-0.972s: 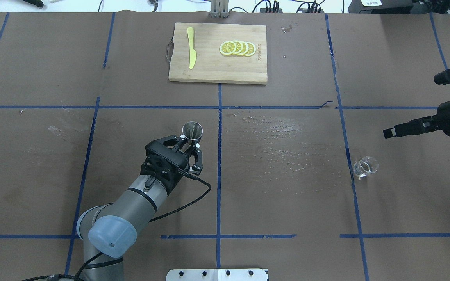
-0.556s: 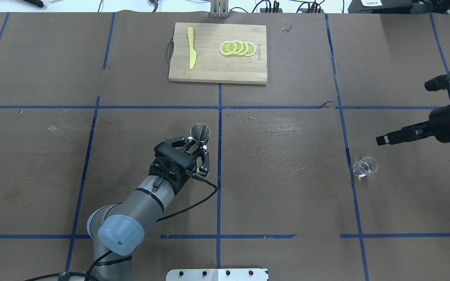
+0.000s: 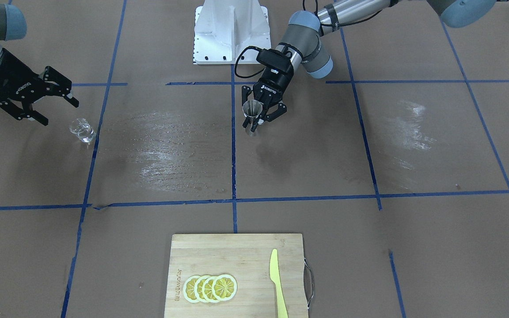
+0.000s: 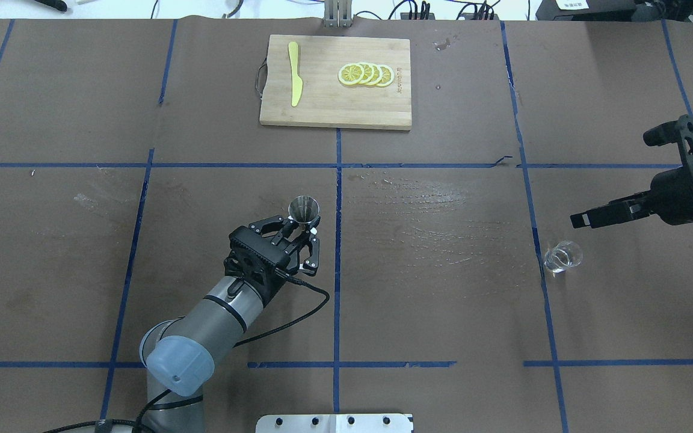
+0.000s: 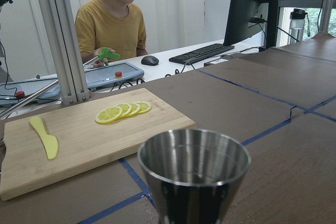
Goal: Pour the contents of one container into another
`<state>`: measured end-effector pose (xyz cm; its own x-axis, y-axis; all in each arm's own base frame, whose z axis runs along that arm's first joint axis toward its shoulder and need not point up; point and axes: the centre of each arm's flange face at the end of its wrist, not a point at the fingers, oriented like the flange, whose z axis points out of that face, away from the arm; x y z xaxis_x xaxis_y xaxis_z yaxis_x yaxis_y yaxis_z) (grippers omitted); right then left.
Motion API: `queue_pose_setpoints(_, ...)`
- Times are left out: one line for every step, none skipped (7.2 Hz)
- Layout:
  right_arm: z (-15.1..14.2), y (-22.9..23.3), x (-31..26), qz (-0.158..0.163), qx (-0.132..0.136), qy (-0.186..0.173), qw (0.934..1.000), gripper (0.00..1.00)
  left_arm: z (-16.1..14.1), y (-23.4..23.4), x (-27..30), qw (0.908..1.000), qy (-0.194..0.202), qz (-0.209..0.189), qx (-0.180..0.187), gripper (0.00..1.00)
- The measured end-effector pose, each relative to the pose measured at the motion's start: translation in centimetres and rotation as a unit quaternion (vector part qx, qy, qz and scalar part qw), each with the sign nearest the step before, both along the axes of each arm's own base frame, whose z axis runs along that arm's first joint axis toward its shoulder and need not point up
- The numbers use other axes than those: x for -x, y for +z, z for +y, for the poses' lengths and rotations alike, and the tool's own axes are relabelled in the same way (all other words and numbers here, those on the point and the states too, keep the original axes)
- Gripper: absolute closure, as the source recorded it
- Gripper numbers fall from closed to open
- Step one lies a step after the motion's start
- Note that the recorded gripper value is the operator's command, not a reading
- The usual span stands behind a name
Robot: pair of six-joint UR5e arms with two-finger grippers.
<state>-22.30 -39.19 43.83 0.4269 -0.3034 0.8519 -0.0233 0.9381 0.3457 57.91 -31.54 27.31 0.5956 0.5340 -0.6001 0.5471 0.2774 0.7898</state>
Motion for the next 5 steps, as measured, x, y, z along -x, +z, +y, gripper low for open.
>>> queue_pose_setpoints(1.0,-0.2,0.5,0.007,0.007,0.019,0.9998,0.0,0.1,-0.2,-0.1,1.0,-0.001,0.002,0.0,1.0)
queue_pose_setpoints(2.1,0.1,1.3,0.021,0.007,0.044,0.9988,0.01,0.2,-0.3,-0.2,1.0,-0.001,0.002,0.0,1.0)
queue_pose_setpoints(3.2,0.3,2.3,0.037,0.004,0.074,0.9966,0.01,0.4,-0.5,-0.4,1.0,0.0,0.002,0.0,1.0)
queue_pose_setpoints(4.3,0.1,3.6,0.045,0.004,0.107,0.9932,0.01,0.5,-0.7,-0.5,1.0,0.001,0.004,0.0,1.0)
queue_pose_setpoints(5.5,-0.1,5.1,0.051,0.0,0.142,0.9886,0.01,0.6,-0.9,-0.6,1.0,0.002,0.006,0.0,1.0)
